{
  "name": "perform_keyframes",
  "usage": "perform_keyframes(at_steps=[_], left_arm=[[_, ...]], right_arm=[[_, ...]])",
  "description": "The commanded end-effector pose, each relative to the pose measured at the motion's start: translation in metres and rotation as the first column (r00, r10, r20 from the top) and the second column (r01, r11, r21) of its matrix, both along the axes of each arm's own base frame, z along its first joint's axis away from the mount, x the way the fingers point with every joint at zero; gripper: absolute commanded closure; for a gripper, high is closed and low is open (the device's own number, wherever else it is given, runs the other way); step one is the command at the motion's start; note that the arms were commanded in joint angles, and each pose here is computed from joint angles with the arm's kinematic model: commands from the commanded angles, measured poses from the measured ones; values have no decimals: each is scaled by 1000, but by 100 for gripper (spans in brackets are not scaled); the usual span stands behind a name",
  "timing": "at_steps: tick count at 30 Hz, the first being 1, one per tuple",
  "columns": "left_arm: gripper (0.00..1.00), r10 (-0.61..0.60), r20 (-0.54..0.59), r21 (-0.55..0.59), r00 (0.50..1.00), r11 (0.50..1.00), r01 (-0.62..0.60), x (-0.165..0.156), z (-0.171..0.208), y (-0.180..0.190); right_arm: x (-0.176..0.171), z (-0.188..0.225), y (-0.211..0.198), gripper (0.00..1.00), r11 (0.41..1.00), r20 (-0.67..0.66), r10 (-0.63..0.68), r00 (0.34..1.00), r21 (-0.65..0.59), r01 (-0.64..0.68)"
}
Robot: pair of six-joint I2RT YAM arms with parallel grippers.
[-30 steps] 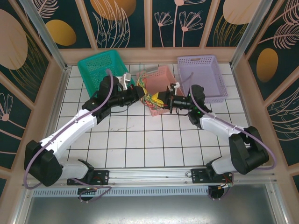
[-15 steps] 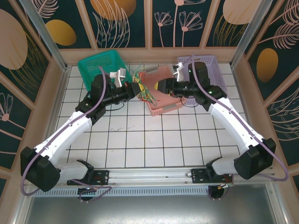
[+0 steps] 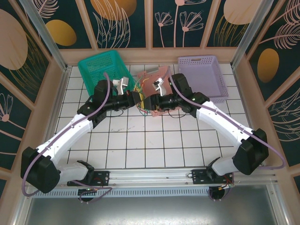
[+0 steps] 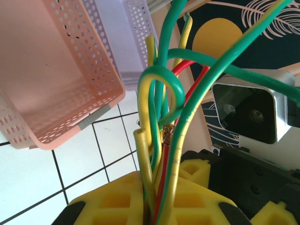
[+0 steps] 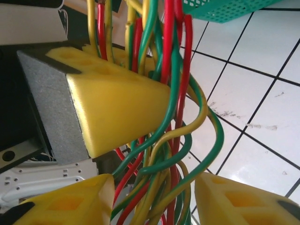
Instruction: Untangle the cables
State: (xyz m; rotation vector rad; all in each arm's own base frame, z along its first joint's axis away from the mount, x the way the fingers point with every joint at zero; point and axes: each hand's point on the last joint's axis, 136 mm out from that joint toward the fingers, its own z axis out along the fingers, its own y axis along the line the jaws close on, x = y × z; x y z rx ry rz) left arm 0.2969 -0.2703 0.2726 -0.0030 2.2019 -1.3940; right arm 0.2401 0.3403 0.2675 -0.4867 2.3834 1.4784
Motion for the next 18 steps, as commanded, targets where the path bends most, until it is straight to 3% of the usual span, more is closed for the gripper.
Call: perform_keyframes(at_steps=[1, 3, 5, 7, 10, 14, 18], left_arm=[[100, -26, 83, -58, 996, 998, 31, -5, 27, -1], [97, -25, 71, -49, 997, 998, 28, -6, 24, -1], [81, 6, 45, -6, 999, 1000, -5, -5, 15, 6], [74, 56, 16, 63, 998, 996, -57, -3, 1, 16], [92, 92, -23, 149, 995, 985, -88, -5, -22, 27], [100, 138, -35, 192, 990, 973, -129, -8, -39, 38], [100, 182, -35, 229, 983, 958, -170, -6, -46, 47]], right_arm=[[3, -8, 8, 80, 1000, -8, -8, 1000, -3, 8], [10, -11, 2, 99, 998, 5, -53, 999, -20, 53], [17, -12, -7, 100, 995, 1, -95, 995, -13, 95], [17, -11, -15, 100, 994, -11, -105, 994, 7, 105], [12, -9, -21, 100, 995, -31, -88, 996, 42, 89], [6, -9, -24, 100, 996, -57, -63, 996, 57, 66], [7, -15, -29, 100, 996, -71, -84, 994, 33, 86]])
